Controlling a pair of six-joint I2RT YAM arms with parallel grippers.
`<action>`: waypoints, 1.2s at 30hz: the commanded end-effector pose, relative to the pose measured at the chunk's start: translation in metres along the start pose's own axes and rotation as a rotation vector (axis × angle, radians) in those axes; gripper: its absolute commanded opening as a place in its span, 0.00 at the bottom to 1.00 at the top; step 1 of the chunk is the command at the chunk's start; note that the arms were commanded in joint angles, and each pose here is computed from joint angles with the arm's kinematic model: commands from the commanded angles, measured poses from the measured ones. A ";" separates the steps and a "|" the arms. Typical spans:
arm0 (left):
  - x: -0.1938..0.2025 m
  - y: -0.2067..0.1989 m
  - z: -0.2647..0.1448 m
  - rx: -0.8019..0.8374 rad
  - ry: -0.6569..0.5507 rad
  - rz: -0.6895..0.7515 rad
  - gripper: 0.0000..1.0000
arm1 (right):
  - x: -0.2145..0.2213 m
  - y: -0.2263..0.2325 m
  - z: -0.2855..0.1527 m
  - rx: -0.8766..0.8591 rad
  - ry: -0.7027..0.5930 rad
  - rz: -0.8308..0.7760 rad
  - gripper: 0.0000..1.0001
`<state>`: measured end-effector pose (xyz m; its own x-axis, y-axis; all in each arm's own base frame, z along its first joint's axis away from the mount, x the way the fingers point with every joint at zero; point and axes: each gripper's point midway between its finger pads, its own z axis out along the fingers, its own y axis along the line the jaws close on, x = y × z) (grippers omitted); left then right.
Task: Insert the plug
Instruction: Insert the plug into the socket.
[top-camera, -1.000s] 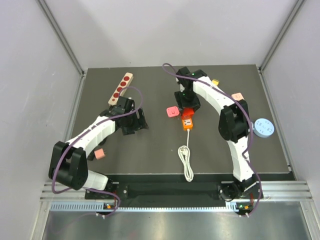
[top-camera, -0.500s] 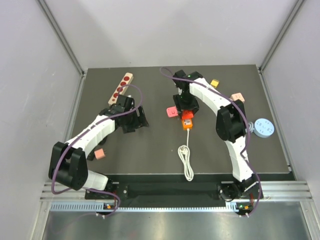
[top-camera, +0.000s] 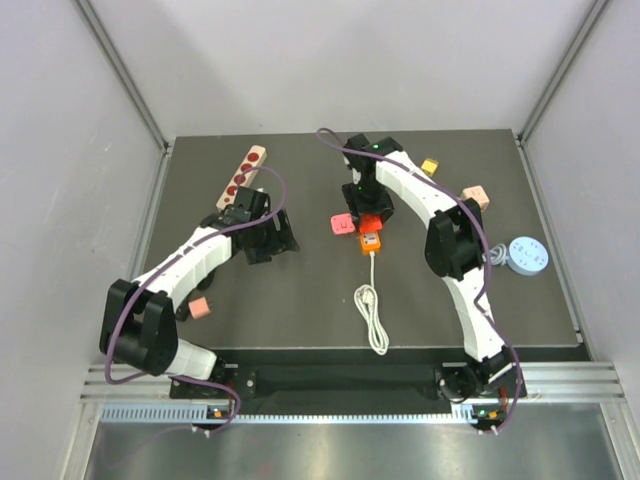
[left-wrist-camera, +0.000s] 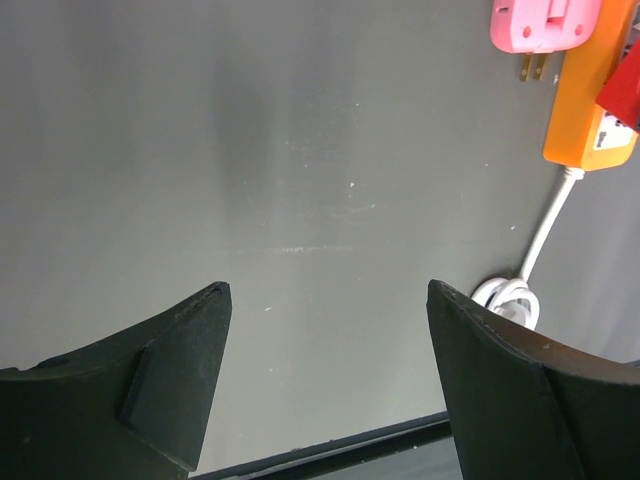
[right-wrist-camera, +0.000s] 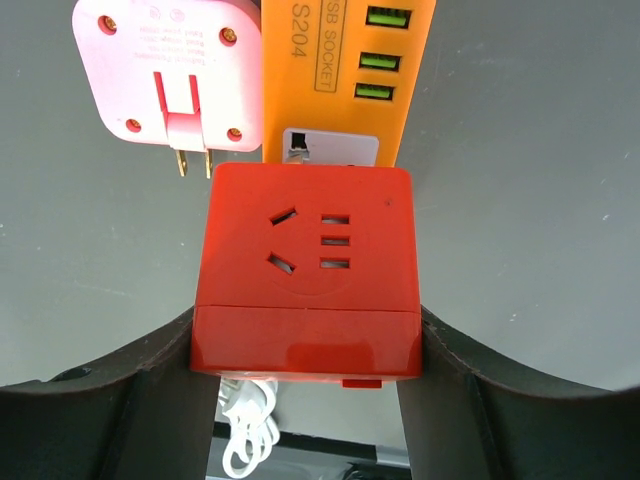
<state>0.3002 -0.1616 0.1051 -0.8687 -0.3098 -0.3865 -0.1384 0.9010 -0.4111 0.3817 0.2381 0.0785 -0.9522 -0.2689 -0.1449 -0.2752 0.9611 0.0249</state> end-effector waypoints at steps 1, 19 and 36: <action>-0.010 -0.008 0.001 0.018 -0.006 -0.010 0.84 | -0.037 0.006 0.075 -0.033 -0.099 -0.016 0.32; -0.011 -0.013 0.006 0.032 0.009 -0.010 0.83 | -0.064 0.000 0.012 -0.033 -0.303 -0.015 0.70; -0.010 -0.013 0.000 0.040 0.001 -0.012 0.83 | -0.070 -0.007 -0.025 -0.010 -0.405 -0.006 0.76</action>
<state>0.3026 -0.1682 0.0952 -0.8877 -0.3091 -0.3411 -0.1513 0.8958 -0.4179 0.4289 0.2493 0.0599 -0.8855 -0.2575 -0.3868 -0.2914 0.9561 0.0305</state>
